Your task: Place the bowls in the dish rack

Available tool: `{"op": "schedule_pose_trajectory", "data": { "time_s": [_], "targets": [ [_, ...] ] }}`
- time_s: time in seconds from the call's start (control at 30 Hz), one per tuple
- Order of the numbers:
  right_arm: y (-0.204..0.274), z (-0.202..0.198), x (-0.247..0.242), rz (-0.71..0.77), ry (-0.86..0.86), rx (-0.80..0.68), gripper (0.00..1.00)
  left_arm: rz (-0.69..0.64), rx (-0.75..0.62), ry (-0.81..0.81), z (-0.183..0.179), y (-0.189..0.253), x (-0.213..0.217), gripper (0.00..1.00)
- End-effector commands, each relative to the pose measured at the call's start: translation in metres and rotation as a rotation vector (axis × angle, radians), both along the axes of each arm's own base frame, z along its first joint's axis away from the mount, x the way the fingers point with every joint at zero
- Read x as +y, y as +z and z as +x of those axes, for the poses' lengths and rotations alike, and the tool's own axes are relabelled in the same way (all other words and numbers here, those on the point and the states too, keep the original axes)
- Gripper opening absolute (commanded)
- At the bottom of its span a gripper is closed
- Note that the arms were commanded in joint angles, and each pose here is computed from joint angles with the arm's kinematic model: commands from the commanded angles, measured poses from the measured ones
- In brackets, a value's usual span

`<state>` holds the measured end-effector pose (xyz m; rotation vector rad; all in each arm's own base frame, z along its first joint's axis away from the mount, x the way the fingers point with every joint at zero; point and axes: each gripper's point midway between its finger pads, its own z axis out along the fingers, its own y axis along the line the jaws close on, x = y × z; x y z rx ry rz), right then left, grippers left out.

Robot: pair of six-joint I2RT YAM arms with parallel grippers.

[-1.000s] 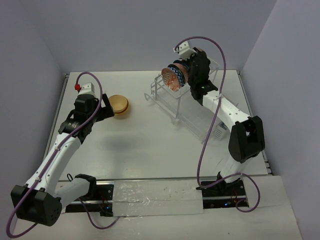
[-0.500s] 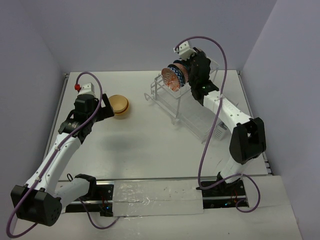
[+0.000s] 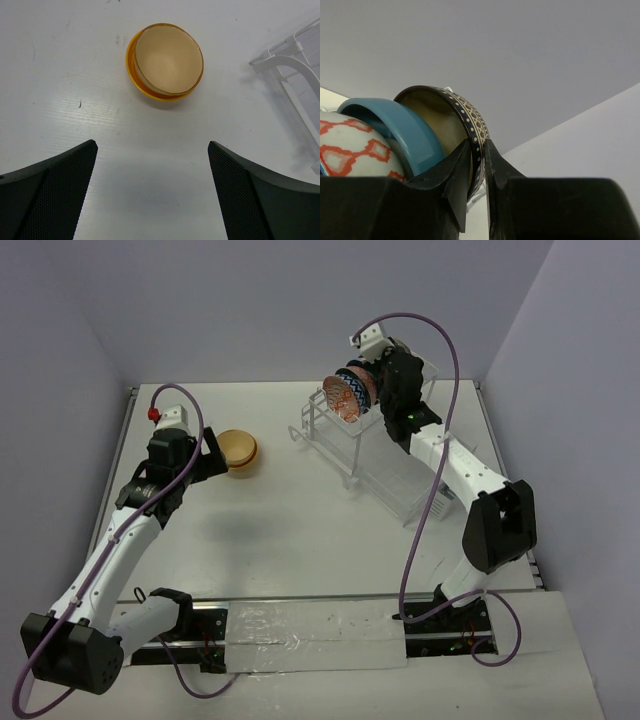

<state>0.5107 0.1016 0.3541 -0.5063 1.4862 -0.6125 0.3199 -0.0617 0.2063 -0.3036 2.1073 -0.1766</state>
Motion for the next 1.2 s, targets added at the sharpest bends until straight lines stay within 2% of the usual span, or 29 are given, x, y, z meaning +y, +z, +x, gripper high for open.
{"op": "schedule_pose_trajectory", "data": {
  "time_s": [0.0,0.47,0.77,1.17],
  "targets": [
    [0.035,-0.016,0.005,0.079,0.039,-0.073,0.23,-0.007,-0.064,-0.008,0.004,0.017,0.000,0.98],
    [0.028,-0.024,0.014,0.112,0.089,-0.038,0.25,-0.009,-0.065,-0.011,0.005,0.017,-0.001,0.98],
    [0.028,-0.030,0.017,0.130,0.111,-0.028,0.33,-0.012,-0.066,-0.009,0.005,0.018,0.000,0.98],
    [0.028,-0.042,0.021,0.182,0.139,-0.020,0.34,-0.014,-0.071,-0.007,0.004,0.019,0.000,0.98]
  ]
}}
